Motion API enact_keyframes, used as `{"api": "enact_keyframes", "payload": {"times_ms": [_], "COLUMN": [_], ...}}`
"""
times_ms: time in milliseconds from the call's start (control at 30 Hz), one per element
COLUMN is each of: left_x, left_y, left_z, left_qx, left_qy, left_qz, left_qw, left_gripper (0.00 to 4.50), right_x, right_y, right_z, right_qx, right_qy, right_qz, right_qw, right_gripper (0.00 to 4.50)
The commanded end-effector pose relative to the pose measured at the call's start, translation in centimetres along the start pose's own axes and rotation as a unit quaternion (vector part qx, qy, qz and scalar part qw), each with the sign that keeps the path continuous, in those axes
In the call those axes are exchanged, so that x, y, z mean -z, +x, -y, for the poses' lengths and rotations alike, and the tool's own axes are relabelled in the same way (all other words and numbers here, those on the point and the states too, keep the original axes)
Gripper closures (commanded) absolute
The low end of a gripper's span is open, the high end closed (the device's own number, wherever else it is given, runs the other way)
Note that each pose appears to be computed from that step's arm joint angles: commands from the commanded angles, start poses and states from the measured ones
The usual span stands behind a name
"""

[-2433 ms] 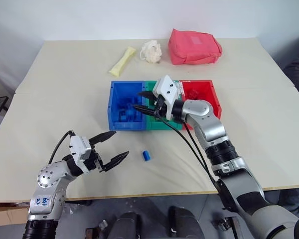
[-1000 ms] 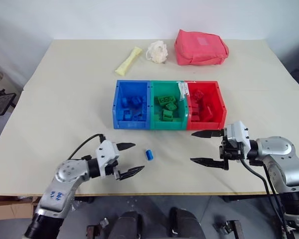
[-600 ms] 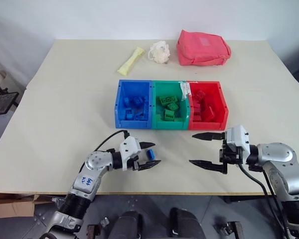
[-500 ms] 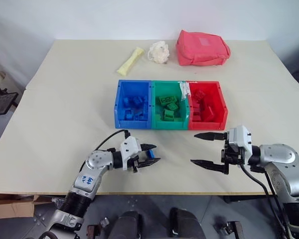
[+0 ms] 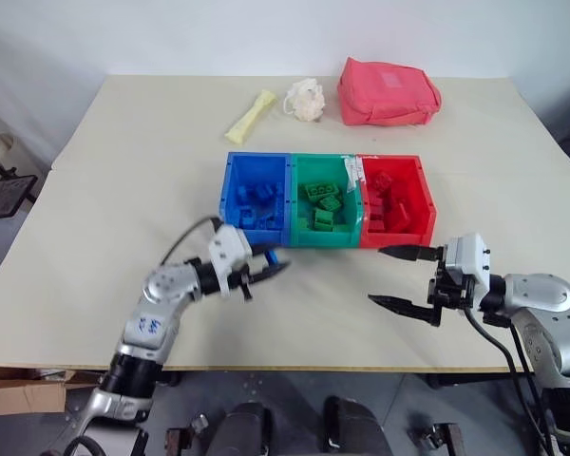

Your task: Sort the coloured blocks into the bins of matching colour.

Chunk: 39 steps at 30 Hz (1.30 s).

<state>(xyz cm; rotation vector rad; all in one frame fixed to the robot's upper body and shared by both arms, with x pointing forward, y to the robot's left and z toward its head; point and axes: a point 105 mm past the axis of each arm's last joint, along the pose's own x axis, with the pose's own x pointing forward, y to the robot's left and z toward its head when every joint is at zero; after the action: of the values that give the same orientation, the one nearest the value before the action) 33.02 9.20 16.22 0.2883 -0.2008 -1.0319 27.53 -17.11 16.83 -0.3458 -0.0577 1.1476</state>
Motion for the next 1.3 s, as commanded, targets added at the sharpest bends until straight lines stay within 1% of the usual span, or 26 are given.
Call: {"api": "enact_keyframes", "payload": {"times_ms": [33, 100, 200, 300, 333, 467, 500, 600, 700, 800, 867, 967, 1033, 1100, 1233, 1300], "left_x": [-2.5, -2.9, -2.7, -2.2, -1.9, -2.2, -2.4, -2.8, -3.1, -3.7, -3.8, -2.8, -2.2, -1.8, -1.5, -1.0], "left_y": [-0.6, -0.6, -0.3, 0.7, 0.9, 1.3, 1.3, 1.1, 0.4, -0.8, -2.2, -5.1, -7.3, -9.2, -11.9, -13.6], "left_z": [-3.2, -4.8, -5.6, -6.6, -6.7, -6.7, -6.8, -6.8, -7.1, -6.0, -5.0, -4.2, -4.2, -4.4, -4.9, -5.4], "left_qx": [-0.066, -0.092, -0.098, -0.104, -0.101, -0.086, -0.084, -0.077, -0.074, -0.023, 0.019, 0.047, 0.045, 0.039, 0.018, -0.013], "left_qy": [0.028, 0.042, 0.046, 0.048, 0.046, 0.043, 0.041, 0.042, 0.039, 0.011, -0.014, -0.034, -0.050, -0.043, -0.040, -0.045], "left_qz": [0.030, 0.031, 0.026, 0.019, 0.014, 0.019, 0.023, 0.029, 0.033, 0.045, 0.048, 0.009, -0.024, -0.049, -0.069, -0.073], "left_qw": [0.997, 0.994, 0.994, 0.993, 0.994, 0.995, 0.995, 0.996, 0.996, 0.999, 0.999, 0.998, 0.997, 0.997, 0.997, 0.996], "left_gripper": [3.06, 3.06, 3.06, 3.06, 2.33, 1.25, 0.92, 0.04, 0.04, 0.04, 0.04, 0.04, 0.04, 0.04, 0.04, 0.04], "right_x": [-2.1, -2.4, -2.4, -3.0, -3.3, -4.6, -4.8, -5.0, -4.9, -4.6, -4.2, -2.8, -1.9, -1.7, -1.3, -0.2], "right_y": [-0.8, -1.0, -1.0, -0.8, -0.7, -0.4, -0.3, -0.3, -0.4, -0.6, -1.1, -2.6, -3.9, -5.1, -6.9, -8.8], "right_z": [2.2, 3.3, 3.9, 4.8, 5.0, 5.4, 5.5, 5.5, 5.7, 5.8, 5.9, 5.9, 5.8, 5.8, 5.3, 5.3], "right_qx": [0.054, 0.077, 0.087, 0.096, 0.097, 0.098, 0.098, 0.095, 0.092, 0.084, 0.077, 0.060, 0.050, 0.045, 0.026, 0.039], "right_qy": [-0.012, -0.015, -0.017, -0.026, -0.030, -0.044, -0.046, -0.050, -0.052, -0.053, -0.052, -0.056, -0.057, -0.057, -0.054, -0.038], "right_qz": [0.047, 0.054, 0.052, 0.055, 0.058, 0.073, 0.074, 0.072, 0.066, 0.054, 0.040, -0.005, -0.031, -0.039, -0.049, -0.068], "right_qw": [0.997, 0.995, 0.995, 0.993, 0.993, 0.992, 0.991, 0.992, 0.992, 0.994, 0.995, 0.997, 0.997, 0.997, 0.997, 0.996], "right_gripper": [0.00, 0.00, 0.00, 0.00, 0.00, 0.00, 0.00, 0.00, 0.00, 0.00, 0.00, 0.00, 0.00, 0.00, 0.00, 0.00]}}
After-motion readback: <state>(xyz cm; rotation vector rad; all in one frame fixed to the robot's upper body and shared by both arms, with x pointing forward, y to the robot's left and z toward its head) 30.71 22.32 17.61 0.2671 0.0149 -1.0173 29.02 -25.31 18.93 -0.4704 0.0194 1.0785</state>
